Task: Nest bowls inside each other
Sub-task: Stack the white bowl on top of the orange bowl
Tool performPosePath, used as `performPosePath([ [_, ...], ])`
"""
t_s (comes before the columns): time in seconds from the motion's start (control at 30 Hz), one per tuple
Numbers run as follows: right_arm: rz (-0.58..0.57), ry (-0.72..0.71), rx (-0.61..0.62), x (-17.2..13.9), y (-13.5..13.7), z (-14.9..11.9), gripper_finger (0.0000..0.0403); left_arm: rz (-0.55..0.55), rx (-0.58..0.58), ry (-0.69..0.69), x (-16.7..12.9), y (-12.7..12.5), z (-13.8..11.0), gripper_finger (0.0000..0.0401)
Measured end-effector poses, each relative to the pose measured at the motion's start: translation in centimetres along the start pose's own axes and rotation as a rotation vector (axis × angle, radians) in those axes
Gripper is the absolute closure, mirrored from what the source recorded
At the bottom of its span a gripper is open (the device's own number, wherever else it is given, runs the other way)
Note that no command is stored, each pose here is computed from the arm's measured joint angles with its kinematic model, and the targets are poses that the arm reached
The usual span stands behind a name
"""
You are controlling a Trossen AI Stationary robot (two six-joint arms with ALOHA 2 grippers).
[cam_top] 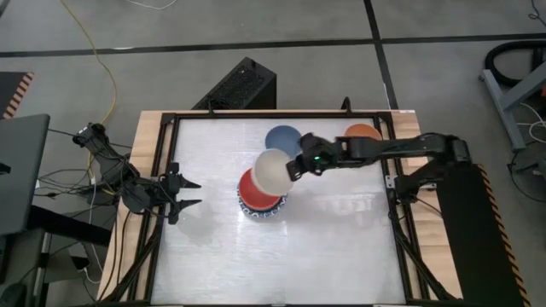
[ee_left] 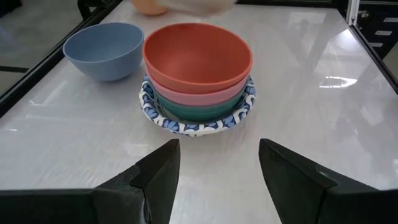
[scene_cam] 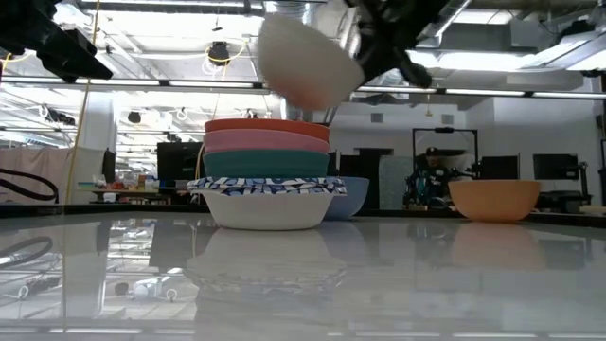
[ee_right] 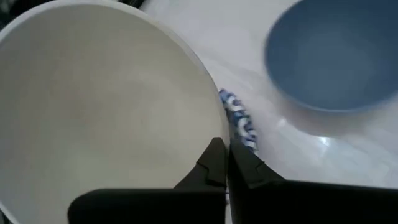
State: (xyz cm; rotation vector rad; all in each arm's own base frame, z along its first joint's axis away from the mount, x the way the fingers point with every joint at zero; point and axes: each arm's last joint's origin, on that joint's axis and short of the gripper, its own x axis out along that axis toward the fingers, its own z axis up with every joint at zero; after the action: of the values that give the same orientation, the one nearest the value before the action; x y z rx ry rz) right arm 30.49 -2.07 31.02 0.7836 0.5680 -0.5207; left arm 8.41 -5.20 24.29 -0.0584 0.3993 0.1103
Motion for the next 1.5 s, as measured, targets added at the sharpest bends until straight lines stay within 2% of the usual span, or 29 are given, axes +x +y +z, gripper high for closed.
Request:
performPosePath([
  [0.27,0.010,0.106,-0.102,2.9,3.2,1.4,0.0395,0.000,0.001,0.001,0.0,0.0,0.0,0.0193],
  [0.47,-0.052,0.172,-0.143,4.0,4.5,2.3,0.0395,0.001,0.000,0.002,0.0,0.0,0.0,0.0193],
  [0.83,-0.168,0.289,-0.158,6.0,3.7,1.3,0.0394,0.004,-0.022,0.015,0.0,0.1,-0.2,0.0193],
  [1.17,-0.150,0.288,-0.151,6.3,3.8,1.5,0.0393,0.006,-0.025,0.017,0.0,0.1,-0.2,0.0193],
  [1.5,-0.148,0.283,-0.157,6.3,3.8,1.5,0.0348,0.006,-0.025,0.017,0.0,0.1,-0.2,0.0193],
])
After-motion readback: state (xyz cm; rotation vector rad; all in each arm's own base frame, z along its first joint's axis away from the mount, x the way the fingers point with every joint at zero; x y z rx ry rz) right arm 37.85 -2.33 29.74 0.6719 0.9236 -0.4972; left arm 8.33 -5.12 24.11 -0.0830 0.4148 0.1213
